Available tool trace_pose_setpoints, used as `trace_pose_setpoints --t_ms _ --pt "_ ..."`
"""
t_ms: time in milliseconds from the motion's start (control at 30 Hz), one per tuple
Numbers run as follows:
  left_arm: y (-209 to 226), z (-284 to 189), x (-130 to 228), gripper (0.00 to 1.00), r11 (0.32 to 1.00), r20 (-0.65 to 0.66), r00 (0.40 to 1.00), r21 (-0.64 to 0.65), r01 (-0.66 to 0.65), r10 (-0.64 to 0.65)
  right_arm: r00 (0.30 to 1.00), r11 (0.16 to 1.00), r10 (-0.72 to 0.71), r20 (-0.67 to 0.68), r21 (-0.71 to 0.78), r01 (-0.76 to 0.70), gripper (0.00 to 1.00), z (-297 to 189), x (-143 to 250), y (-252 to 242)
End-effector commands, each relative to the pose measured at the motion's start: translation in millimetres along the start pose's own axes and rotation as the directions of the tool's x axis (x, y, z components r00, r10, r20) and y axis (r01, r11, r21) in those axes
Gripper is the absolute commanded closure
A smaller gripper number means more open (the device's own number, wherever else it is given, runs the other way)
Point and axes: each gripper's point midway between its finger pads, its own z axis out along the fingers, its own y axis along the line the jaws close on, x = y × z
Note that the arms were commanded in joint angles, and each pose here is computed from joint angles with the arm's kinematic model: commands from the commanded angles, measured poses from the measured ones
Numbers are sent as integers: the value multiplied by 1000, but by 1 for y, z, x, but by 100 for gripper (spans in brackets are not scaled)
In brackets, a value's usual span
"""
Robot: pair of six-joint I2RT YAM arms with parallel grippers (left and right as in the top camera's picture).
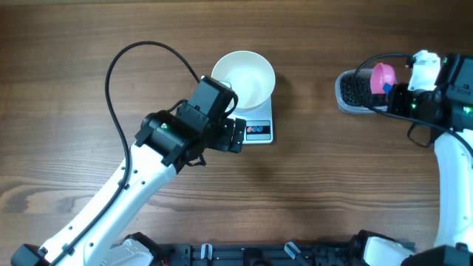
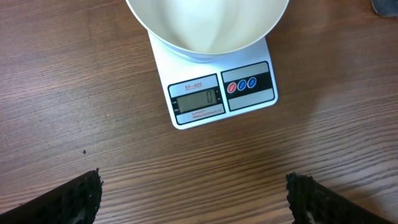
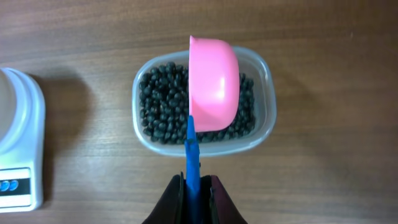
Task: Scoop item into bowl and weigh 150g on scale
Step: 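Lower the scoop with the right gripper into the black beans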
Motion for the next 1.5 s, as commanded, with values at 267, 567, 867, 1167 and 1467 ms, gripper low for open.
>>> trace_pose_setpoints --t_ms 267,567,867,1167,1467 --pt "-3 -4 -4 0 1000 13 1000 9 7 -7 989 992 -86 -123 78 96 96 53 11 -29" --pt "-3 -4 -4 0 1000 13 1000 9 7 -7 989 995 -74 -125 -72 66 96 63 16 -5" --pt "-3 -4 -4 0 1000 13 1000 9 7 -7 989 983 -63 -136 -179 38 96 60 21 14" --pt "-3 -4 -4 0 1000 13 1000 9 7 -7 990 975 -34 -135 -223 3 96 57 22 17" --pt "-3 -4 -4 0 1000 13 1000 9 7 -7 984 945 95 -154 -298 -138 96 65 33 -6"
